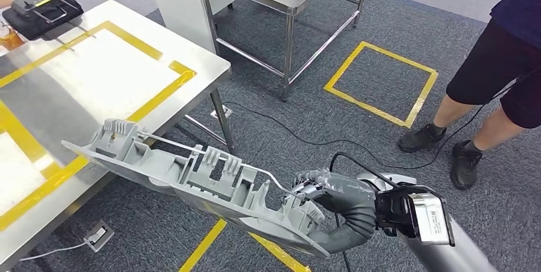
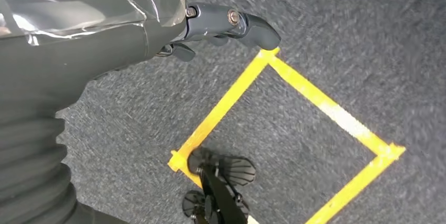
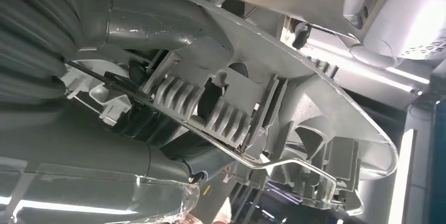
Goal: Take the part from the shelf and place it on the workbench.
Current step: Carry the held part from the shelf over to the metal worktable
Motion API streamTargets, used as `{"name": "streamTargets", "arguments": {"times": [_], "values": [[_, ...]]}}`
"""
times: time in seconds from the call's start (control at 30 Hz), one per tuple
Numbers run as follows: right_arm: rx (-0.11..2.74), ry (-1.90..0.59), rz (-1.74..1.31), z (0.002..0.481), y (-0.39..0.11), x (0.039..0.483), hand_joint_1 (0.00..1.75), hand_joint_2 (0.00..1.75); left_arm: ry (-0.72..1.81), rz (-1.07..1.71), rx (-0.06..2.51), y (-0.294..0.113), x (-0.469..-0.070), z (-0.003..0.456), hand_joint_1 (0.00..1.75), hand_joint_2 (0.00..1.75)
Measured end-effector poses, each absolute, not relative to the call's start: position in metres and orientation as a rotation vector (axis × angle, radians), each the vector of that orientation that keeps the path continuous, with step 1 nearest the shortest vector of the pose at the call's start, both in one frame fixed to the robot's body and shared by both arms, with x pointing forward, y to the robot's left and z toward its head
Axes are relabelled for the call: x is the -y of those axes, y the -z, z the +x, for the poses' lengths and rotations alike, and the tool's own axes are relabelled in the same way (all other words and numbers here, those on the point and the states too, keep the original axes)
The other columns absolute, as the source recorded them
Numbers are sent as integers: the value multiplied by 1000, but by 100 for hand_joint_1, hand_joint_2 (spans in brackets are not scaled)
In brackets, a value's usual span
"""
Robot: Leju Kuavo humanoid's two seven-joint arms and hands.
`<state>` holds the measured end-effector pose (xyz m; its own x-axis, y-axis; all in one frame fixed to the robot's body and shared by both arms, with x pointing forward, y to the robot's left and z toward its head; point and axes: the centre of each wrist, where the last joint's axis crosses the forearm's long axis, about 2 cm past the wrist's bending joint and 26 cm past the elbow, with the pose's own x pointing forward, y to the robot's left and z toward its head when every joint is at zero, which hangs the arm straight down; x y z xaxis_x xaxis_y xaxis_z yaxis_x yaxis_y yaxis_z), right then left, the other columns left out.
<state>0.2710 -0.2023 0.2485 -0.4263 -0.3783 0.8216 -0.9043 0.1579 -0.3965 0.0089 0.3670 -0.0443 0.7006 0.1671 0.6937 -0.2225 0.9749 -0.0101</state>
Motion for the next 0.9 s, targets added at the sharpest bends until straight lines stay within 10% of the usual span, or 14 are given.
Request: {"name": "streamTargets", "arguments": {"times": [0.9], "values": [[1919, -1311, 1250, 261, -256, 197, 175, 175, -234, 67, 747, 43, -369, 9, 0, 175]]}}
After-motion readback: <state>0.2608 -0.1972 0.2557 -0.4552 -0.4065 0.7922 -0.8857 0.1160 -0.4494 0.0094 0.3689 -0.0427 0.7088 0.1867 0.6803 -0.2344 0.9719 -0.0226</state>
